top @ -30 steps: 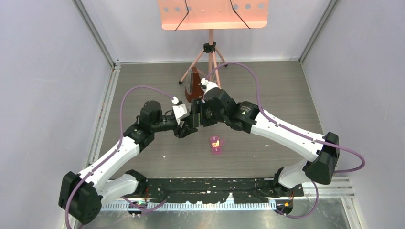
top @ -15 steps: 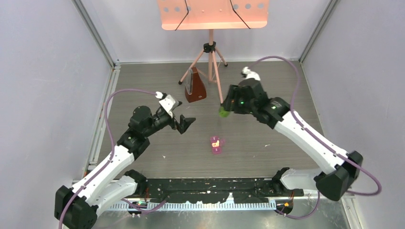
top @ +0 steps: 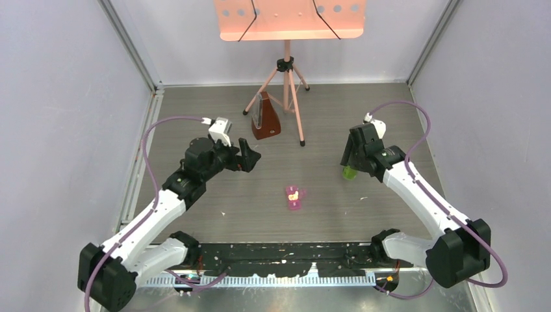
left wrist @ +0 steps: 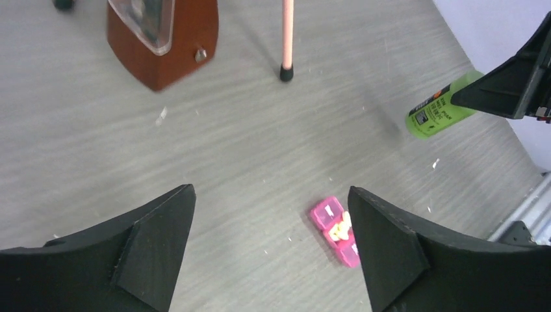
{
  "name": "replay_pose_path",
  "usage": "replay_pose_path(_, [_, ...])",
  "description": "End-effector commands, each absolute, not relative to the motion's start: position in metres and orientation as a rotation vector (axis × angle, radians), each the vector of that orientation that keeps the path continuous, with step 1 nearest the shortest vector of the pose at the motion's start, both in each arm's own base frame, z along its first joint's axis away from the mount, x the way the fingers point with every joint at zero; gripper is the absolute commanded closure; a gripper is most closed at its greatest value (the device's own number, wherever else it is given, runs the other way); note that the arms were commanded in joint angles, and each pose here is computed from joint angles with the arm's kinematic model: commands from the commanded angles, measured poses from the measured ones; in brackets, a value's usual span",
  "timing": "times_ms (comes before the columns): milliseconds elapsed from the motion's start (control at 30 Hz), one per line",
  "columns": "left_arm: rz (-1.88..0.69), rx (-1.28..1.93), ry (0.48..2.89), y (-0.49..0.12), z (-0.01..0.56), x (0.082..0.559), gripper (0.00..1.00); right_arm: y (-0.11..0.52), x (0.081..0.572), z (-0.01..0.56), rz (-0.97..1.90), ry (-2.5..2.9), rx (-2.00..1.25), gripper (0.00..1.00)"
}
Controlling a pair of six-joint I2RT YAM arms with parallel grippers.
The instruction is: Sort the pills into containers
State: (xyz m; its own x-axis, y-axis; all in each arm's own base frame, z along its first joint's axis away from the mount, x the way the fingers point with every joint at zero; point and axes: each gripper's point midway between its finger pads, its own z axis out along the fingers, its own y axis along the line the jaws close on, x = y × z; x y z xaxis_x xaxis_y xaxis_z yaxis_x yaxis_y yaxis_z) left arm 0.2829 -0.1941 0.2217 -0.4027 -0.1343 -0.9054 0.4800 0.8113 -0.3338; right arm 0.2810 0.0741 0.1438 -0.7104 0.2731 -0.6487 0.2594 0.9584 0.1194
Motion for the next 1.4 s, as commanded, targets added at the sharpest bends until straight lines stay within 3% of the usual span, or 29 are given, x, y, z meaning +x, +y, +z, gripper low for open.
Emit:
replay_pose_path(0, [-0.863, 0.094, 2.077, -0.209, 0.181, 0.27, 0.13, 0.067, 0.3, 0.144, 0.003, 2.31, 0.4, 0.76])
replay_pose_path(367, [-0.982, -0.048, 2.194, -0.218, 0.137, 0.257, 0.2, 0.061, 0.296, 0.11, -0.04, 2.361, 0.417, 0.58])
replay_pose_path(433, [-0.983, -0.064, 2.217, -0.219, 0.132, 0.257, 0.21, 0.061, 0.294, 0.109, -0.036, 2.36, 0.419, 0.51])
replay_pose_path(567, [-0.977, -0.104, 2.281, -0.219, 0.119, 0.255, 0.22, 0.06, 0.291, 0.115, -0.025, 2.354, 0.423, 0.18])
replay_pose_path(700, [-1.002, -0.118, 2.342, -0.224, 0.109, 0.25, 0.24, 0.055, 0.289, 0.141, -0.038, 2.325, 0.399, 0.09])
replay_pose_path(867, [-1.112, -0.184, 2.359, -0.238, 0.103, 0.249, 0.31, 0.059, 0.283, 0.18, 0.021, 2.273, 0.286, 0.09])
replay_pose_path(1100, [-1.208, -0.156, 2.397, -0.269, 0.094, 0.243, 0.4, 0.116, 0.259, 0.196, 0.233, 2.274, 0.134, 0.11])
replay_pose_path(1267, [-1.222, -0.178, 2.448, -0.285, 0.083, 0.243, 0.46, 0.169, 0.248, 0.177, 0.419, 2.333, 0.057, 0.26])
replay_pose_path(1367, [-1.238, -0.19, 2.476, -0.294, 0.077, 0.242, 0.46, 0.186, 0.242, 0.151, 0.454, 2.411, 0.036, 0.27])
